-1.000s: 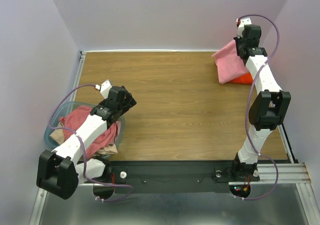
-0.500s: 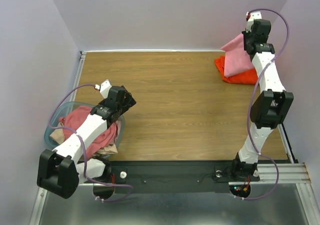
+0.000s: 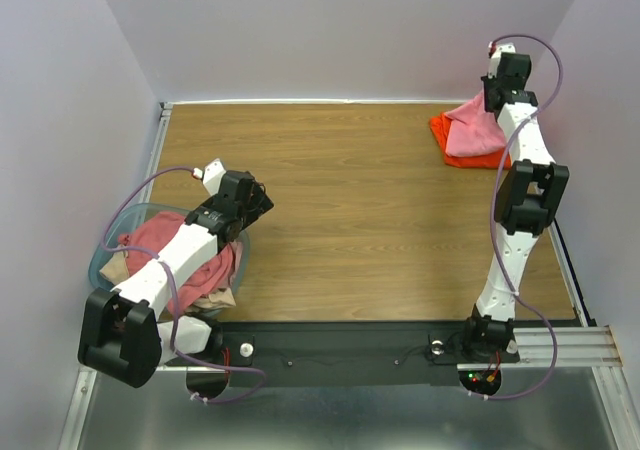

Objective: Fold and stack the t-shirts
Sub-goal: Neatly place the folded tshirt to the corner

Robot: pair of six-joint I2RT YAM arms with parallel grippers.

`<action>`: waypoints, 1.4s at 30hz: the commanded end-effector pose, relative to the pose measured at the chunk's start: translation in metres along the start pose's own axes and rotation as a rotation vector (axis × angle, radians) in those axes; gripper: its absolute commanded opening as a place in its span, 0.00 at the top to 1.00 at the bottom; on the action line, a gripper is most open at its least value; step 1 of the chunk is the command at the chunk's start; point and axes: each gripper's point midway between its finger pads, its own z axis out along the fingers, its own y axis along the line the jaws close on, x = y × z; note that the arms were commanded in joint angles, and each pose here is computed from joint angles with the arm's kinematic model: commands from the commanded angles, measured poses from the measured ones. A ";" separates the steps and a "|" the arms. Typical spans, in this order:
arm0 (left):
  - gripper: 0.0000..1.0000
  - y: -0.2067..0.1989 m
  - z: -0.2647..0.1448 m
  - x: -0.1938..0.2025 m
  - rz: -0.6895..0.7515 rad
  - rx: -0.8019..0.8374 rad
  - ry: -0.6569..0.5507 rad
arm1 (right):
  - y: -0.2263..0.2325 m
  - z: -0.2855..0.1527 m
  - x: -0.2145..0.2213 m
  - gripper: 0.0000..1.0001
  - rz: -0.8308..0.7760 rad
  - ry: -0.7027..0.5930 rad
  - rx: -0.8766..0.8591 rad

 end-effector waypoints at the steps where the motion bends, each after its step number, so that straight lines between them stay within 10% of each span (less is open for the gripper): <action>1: 0.02 -0.006 -0.001 -0.016 -0.007 0.003 -0.039 | -0.045 -0.001 -0.039 1.00 0.070 -0.108 0.113; 5: 0.02 -0.007 0.001 -0.016 -0.004 0.001 -0.034 | -0.052 0.016 -0.025 1.00 0.075 -0.084 0.124; 11: 0.02 -0.009 0.002 -0.017 -0.004 0.002 -0.028 | -0.064 0.032 -0.007 0.72 0.103 -0.046 0.169; 15: 0.02 -0.010 -0.001 -0.020 -0.008 0.006 -0.034 | -0.069 0.033 -0.007 0.40 0.141 -0.048 0.198; 17: 0.02 -0.011 -0.005 -0.022 -0.012 0.016 -0.040 | -0.068 0.027 -0.017 0.01 0.167 -0.075 0.181; 31: 0.02 -0.028 -0.052 -0.036 -0.044 0.205 -0.081 | 0.048 -0.183 -0.074 0.00 0.480 -0.219 -0.369; 42: 0.02 -0.019 -0.071 -0.021 -0.044 0.282 -0.067 | 0.117 -0.314 0.123 0.00 0.729 -0.046 -0.458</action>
